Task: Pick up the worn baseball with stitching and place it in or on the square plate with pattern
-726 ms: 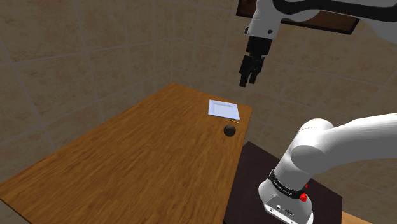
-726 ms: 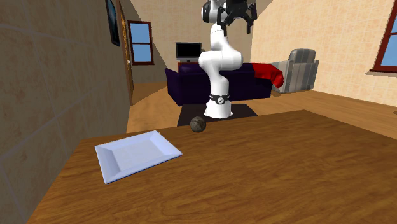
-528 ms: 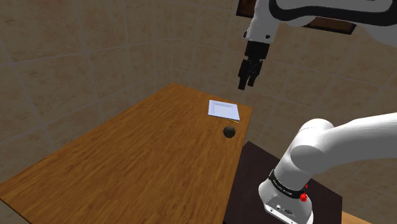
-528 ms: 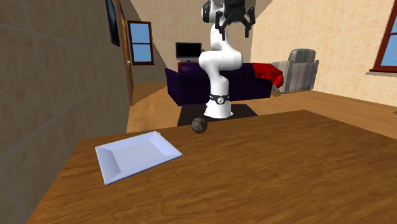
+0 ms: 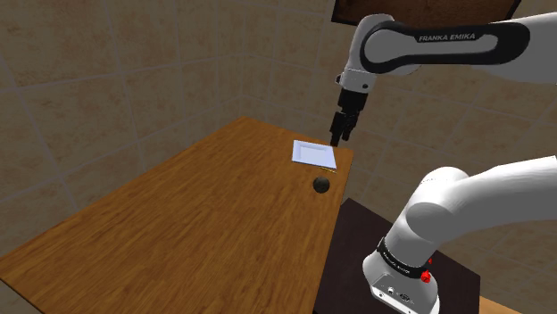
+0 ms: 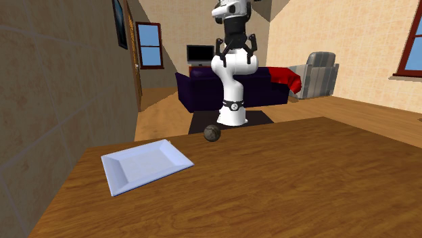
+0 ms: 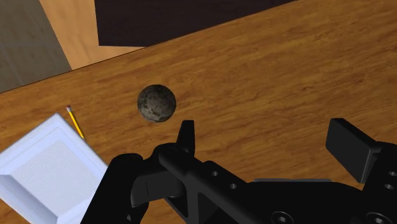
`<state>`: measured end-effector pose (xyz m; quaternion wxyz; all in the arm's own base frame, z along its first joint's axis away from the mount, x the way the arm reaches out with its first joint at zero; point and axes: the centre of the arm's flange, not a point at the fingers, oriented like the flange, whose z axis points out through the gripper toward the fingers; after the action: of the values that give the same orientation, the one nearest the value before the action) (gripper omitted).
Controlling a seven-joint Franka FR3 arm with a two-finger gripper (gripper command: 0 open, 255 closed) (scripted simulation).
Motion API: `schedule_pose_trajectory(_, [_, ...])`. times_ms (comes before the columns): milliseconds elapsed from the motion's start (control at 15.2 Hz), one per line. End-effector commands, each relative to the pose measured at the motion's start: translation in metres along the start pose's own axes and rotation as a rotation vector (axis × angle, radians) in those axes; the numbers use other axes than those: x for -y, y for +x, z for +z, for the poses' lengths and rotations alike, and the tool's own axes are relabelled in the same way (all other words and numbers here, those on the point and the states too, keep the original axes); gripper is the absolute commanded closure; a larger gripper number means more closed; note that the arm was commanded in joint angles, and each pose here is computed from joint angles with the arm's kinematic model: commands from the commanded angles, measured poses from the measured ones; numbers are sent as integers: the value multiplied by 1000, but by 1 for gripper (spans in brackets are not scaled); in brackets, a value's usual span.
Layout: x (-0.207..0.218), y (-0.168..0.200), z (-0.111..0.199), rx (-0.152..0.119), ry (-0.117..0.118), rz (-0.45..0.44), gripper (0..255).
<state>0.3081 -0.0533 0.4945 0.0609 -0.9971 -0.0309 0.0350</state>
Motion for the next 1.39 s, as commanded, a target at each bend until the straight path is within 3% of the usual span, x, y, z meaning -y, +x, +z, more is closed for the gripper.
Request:
schedule_pose_trajectory(0, [-15,8,22,-4,0,-6,0])
schedule_pose_trajectory(1056, [-135,56,189,-18,7,-44,0])
schedule_pose_trajectory(1320, [-138,58,209,-18,7,-45,0])
